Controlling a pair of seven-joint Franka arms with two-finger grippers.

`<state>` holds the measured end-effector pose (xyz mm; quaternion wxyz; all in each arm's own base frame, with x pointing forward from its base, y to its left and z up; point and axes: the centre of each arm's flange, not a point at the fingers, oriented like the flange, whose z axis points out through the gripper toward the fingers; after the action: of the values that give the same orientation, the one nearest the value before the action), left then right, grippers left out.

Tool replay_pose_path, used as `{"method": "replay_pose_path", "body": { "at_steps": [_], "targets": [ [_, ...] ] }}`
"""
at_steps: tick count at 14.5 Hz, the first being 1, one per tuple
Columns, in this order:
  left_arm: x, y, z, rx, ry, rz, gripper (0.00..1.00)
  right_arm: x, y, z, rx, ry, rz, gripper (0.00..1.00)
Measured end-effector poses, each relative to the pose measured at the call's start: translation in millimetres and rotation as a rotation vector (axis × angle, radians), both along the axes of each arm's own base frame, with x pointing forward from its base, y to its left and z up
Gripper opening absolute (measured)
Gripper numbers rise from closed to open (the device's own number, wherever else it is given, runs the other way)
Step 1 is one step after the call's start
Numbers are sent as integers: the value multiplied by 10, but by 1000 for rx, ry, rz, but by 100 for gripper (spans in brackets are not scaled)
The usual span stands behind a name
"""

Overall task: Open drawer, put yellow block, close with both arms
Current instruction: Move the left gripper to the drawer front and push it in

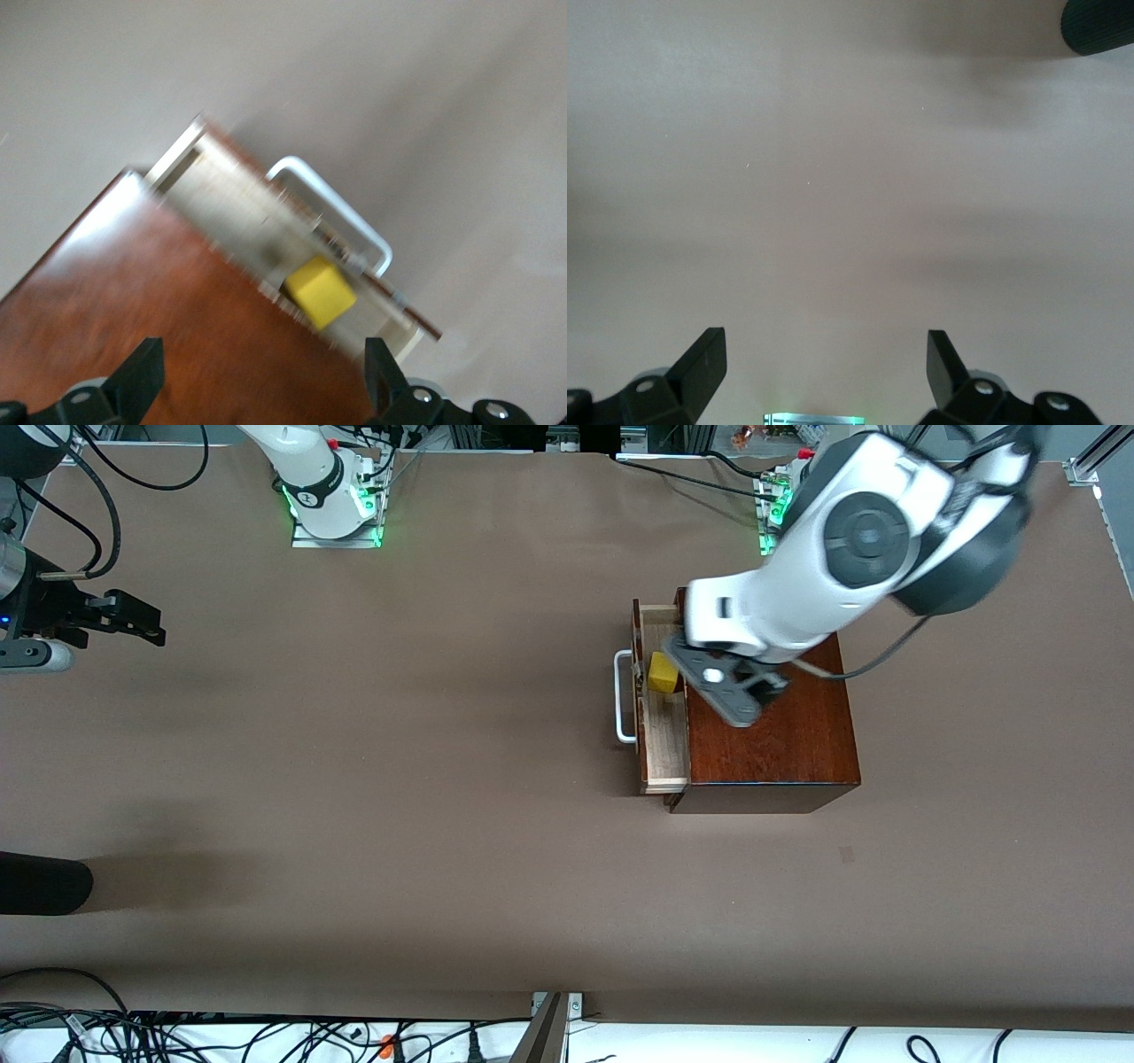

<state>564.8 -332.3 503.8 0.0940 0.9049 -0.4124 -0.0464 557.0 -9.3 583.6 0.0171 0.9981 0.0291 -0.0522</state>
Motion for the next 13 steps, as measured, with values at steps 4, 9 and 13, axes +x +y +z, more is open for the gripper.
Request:
{"method": "replay_pose_path", "body": {
  "at_steps": [4, 9, 13],
  "targets": [
    [9, -527, -304, -40, -127, -194, 100, 5, 0, 25, 0, -5, 0, 100],
    [-172, -1144, -895, -14, -187, -441, 100, 12, 2, 28, 0, -6, 0, 100],
    [-326, -1501, -1507, -14, -193, -700, 100, 16, 4, 18, 0, -4, 1, 100]
  ]
}}
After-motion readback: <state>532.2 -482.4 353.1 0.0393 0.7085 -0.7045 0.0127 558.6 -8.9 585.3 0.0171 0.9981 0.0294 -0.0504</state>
